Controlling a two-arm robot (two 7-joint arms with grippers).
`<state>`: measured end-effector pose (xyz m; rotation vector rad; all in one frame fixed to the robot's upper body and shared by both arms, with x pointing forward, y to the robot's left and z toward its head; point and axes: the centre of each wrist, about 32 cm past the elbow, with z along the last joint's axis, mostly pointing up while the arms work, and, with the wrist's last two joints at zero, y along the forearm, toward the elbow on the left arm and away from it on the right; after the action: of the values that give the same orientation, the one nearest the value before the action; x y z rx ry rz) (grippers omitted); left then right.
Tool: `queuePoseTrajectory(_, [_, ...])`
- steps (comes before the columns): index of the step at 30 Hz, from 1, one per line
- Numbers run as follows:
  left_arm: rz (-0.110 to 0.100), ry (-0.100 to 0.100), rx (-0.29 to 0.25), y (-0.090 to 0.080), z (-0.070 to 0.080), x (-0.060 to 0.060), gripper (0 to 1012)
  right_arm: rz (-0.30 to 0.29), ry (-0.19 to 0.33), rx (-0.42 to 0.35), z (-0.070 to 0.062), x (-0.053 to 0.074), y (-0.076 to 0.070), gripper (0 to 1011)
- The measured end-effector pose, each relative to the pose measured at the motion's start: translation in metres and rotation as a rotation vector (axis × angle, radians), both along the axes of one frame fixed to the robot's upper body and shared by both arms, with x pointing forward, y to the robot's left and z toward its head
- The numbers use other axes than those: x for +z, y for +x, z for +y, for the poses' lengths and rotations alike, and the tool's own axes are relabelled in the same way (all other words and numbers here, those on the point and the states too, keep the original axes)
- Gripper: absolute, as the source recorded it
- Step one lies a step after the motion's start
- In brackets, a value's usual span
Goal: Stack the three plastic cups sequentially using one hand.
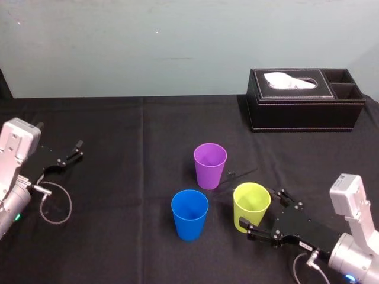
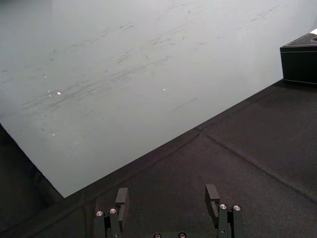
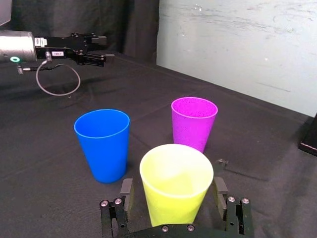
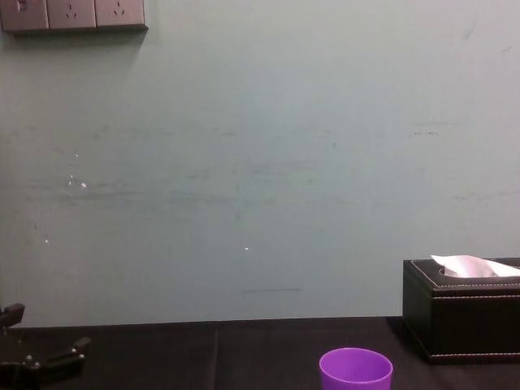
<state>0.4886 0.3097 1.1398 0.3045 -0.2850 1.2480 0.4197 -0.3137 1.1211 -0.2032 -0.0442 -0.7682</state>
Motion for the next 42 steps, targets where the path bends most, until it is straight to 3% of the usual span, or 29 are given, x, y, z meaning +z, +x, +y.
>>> queuePoseTrajectory(9, [0.000,0.000,0.000,0.0000,0.0000,0.0000,1010,0.015,-0.009,-0.006,0.0077,-0.0009,0.0099,1003])
queuePoseTrajectory(18, [0.000,0.000,0.000,0.0000,0.0000,0.0000,1010,0.013,-0.009,-0.006,0.0070,-0.0013,0.0089,1002])
queuePoseTrajectory(21, [0.000,0.000,0.000,0.0000,0.0000,0.0000,1010,0.011,-0.009,-0.006,0.0069,-0.0012,0.0087,970])
queuePoseTrajectory(28, [0.000,0.000,0.000,0.0000,0.0000,0.0000,1010,0.009,-0.008,-0.004,0.0067,-0.0010,0.0083,792])
queuePoseTrajectory(42, [0.000,0.000,0.000,0.0000,0.0000,0.0000,1010,0.006,-0.008,-0.004,0.0062,-0.0007,0.0080,736])
